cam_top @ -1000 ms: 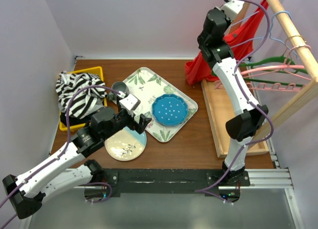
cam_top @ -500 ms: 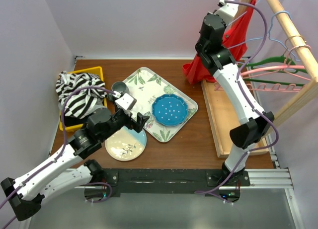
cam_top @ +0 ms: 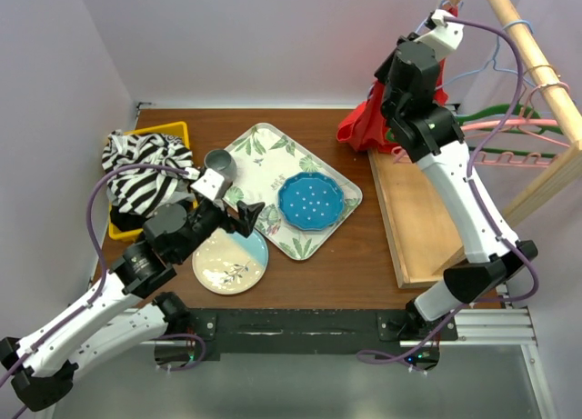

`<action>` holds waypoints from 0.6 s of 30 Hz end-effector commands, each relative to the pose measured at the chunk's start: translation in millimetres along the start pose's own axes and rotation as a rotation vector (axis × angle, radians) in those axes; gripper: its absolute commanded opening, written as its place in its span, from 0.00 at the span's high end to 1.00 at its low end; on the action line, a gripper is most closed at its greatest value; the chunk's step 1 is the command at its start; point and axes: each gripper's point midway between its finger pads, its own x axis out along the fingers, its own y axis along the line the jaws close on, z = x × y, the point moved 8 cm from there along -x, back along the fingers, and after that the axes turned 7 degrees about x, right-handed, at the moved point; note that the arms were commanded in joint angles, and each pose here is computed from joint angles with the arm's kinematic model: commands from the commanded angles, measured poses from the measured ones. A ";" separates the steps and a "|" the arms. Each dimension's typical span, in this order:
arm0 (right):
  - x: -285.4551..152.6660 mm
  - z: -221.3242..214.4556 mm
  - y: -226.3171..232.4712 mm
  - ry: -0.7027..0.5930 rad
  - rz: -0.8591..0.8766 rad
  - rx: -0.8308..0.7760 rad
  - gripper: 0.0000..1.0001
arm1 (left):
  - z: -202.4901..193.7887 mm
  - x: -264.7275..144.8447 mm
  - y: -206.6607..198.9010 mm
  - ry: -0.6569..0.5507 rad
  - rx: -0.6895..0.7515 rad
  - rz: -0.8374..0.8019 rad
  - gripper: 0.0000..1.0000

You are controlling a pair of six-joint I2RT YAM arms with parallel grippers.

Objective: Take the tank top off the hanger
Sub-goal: Pick up the hanger from the clothesline.

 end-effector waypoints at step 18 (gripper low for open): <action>-88.0 49.6 -2.1 0.126 0.448 0.057 1.00 | 9.5 -1.6 0.8 -0.066 -0.023 0.010 0.00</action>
